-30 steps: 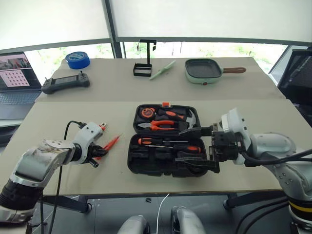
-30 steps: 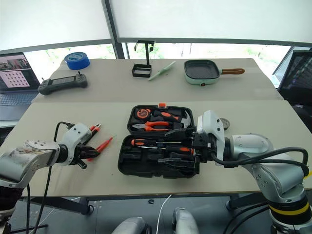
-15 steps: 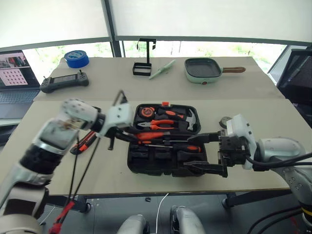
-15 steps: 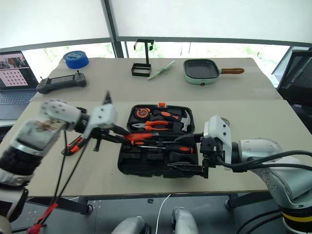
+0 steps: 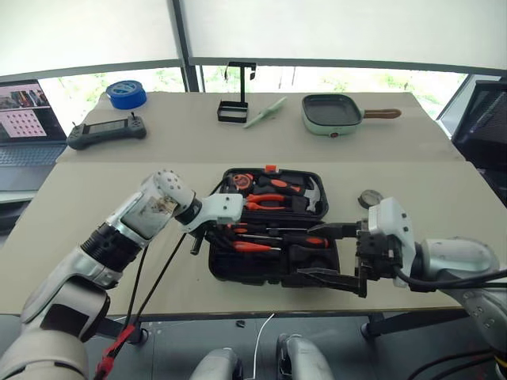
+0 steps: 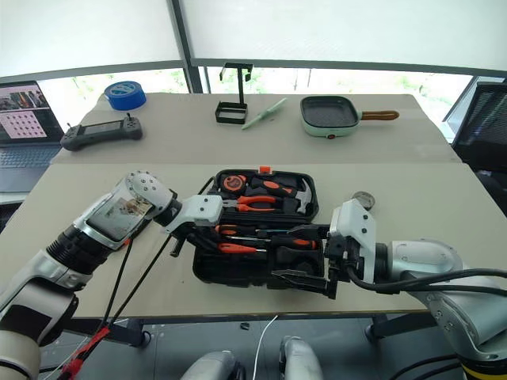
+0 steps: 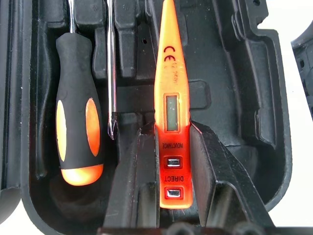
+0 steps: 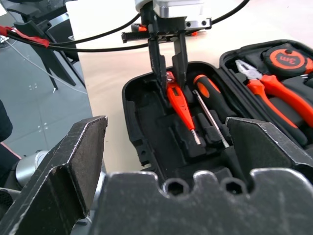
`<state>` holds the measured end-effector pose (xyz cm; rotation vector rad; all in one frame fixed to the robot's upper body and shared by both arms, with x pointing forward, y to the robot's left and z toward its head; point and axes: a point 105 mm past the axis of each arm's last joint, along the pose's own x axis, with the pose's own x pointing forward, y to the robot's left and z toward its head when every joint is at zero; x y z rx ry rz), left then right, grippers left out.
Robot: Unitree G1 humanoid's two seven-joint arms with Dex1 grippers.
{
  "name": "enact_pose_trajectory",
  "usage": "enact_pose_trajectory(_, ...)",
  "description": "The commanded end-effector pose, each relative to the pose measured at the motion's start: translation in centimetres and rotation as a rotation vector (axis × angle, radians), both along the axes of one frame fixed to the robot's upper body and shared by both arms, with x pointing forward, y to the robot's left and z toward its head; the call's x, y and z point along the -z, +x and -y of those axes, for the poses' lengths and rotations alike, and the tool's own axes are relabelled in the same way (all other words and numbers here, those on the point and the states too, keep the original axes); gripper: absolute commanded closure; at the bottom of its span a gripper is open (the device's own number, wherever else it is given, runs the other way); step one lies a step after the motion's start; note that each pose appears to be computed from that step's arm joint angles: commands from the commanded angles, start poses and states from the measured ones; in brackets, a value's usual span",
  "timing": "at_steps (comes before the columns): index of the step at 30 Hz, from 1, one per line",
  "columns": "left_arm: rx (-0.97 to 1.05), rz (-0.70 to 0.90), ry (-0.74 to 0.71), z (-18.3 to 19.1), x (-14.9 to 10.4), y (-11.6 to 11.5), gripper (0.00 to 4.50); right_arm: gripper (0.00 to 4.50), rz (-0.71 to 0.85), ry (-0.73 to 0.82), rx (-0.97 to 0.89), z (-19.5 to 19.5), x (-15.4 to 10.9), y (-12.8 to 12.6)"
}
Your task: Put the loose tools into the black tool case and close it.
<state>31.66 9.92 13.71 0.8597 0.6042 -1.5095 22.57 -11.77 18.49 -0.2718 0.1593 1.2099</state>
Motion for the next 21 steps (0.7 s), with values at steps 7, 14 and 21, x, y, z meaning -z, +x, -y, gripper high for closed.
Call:
enact_pose_trajectory(7, 0.006, -0.005, 0.02, 0.6, 0.0, 0.2, 4.09, 0.0, 0.08, 0.033, 0.009, -0.3, -1.4, 0.0)
enact_pose_trajectory(14, -0.01, 0.001, 0.006, 0.4, -0.7, 0.3, 2.41, 0.0, 0.079, 0.041, 0.006, -0.5, -1.3, 0.0)
enact_pose_trajectory(21, 0.003, -0.054, -0.07, -1.2, -4.0, -1.9, 0.04, 0.0, 0.073, 0.048, 0.003, -0.6, -1.2, 0.0)
